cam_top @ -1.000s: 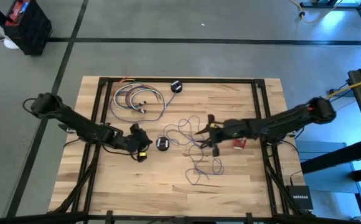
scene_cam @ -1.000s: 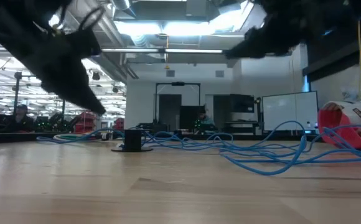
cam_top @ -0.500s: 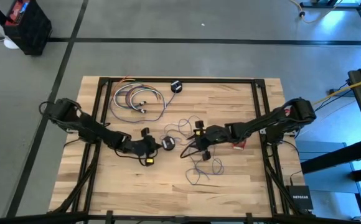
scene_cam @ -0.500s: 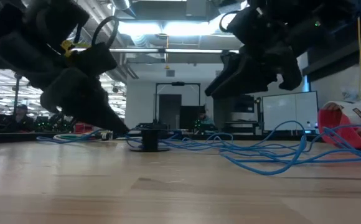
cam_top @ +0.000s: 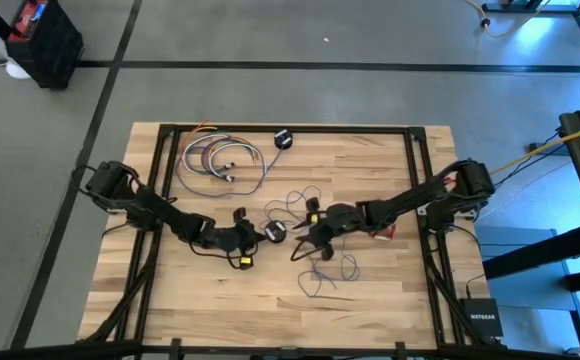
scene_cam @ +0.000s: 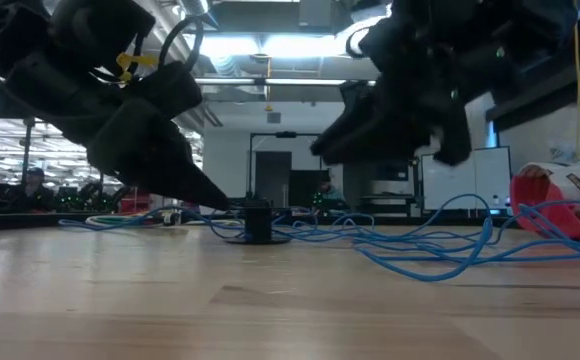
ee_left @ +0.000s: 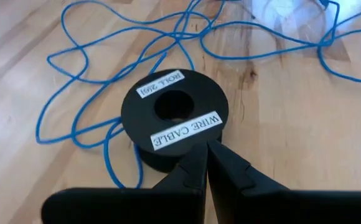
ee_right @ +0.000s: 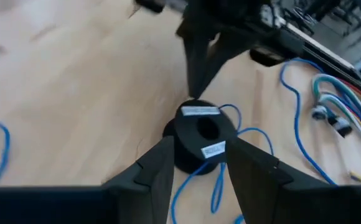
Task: Coil cords
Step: Coil the blue wire onto the spool
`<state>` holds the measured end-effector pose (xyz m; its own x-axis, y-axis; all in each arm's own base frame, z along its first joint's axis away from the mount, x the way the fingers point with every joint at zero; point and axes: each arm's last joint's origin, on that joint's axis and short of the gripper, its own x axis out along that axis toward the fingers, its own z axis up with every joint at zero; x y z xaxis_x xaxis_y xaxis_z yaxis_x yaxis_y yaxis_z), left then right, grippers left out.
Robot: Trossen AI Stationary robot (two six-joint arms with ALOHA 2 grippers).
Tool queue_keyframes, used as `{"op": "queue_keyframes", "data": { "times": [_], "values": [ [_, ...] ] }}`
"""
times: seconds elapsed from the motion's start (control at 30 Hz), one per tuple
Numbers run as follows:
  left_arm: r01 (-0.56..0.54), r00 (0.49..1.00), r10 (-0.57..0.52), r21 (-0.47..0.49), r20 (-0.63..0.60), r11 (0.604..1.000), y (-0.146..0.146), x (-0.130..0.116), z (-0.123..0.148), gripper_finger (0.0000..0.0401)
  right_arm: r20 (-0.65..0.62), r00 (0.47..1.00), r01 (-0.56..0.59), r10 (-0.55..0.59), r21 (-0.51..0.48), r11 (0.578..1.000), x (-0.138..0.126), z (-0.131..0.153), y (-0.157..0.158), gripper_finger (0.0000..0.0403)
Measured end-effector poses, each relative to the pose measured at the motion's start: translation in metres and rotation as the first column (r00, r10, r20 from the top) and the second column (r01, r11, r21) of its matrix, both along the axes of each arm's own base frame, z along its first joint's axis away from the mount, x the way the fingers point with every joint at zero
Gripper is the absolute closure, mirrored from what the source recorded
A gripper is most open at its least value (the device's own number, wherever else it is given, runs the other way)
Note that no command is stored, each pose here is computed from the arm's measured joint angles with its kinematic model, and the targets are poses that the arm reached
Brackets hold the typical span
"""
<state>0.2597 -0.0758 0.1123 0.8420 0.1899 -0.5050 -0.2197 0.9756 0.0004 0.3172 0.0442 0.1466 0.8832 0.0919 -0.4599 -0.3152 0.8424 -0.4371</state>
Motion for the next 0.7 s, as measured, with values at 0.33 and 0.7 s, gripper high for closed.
{"op": "queue_keyframes", "data": {
  "times": [0.33,0.7],
  "values": [
    [-0.014,1.000,0.015,-0.077,0.023,0.997,-0.015,-0.005,0.000,0.0396,0.039,0.994,-0.076,0.105,-0.452,0.889,0.010,-0.042,0.025,0.0253],
    [-0.030,0.998,0.035,-0.093,0.053,0.995,-0.030,-0.011,0.001,0.0396,0.049,0.995,-0.042,0.084,-0.557,0.829,0.031,-0.050,0.030,0.0253]
  ]
}}
